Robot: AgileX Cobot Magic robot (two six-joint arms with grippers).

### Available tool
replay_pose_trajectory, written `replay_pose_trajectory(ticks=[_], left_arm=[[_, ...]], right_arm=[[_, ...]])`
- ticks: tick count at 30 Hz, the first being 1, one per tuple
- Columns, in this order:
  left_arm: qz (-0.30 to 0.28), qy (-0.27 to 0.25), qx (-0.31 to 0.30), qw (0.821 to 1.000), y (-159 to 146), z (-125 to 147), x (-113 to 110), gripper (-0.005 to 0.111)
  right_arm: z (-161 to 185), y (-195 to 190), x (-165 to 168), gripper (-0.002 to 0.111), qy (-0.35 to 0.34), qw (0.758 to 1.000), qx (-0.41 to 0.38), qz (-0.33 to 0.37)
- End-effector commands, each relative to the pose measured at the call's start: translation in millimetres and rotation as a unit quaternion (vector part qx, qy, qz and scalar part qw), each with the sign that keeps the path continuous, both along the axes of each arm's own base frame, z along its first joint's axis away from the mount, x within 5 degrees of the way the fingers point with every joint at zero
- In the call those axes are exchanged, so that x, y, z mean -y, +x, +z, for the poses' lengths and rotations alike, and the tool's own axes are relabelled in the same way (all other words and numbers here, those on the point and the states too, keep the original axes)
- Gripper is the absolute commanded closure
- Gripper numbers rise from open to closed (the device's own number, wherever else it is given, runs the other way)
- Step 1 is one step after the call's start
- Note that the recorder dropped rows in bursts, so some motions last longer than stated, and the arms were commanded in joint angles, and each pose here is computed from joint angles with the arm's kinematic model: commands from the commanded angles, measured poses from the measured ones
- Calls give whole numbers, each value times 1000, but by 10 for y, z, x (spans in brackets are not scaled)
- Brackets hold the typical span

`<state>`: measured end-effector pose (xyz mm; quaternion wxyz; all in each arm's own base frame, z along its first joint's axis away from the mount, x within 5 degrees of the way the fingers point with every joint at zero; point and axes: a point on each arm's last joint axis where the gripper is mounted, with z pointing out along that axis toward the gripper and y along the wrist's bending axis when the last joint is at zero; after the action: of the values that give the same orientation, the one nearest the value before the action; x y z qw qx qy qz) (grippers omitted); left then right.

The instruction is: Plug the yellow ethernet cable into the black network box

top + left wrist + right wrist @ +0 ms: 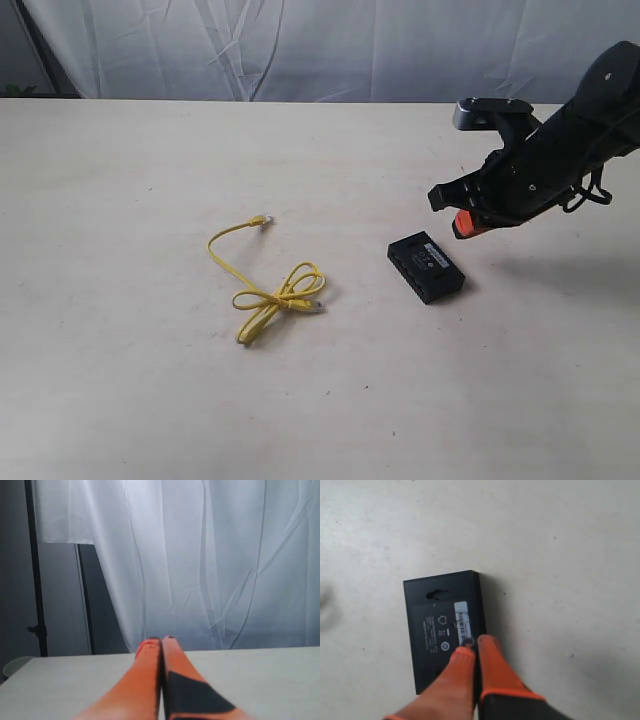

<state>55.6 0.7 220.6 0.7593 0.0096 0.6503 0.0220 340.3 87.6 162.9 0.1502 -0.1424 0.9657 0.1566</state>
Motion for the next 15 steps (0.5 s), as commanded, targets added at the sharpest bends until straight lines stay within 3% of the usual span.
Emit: replay_pose_trajectory(ticks=[1, 15], left_arm=[[-1, 1, 27, 1000, -11, 35, 3, 107], [-4, -10, 45, 999, -18, 66, 4, 107]], right_arm=[[8, 5, 13, 108, 2, 1000, 1, -2], [11, 18, 17, 108, 1, 1000, 8, -5]])
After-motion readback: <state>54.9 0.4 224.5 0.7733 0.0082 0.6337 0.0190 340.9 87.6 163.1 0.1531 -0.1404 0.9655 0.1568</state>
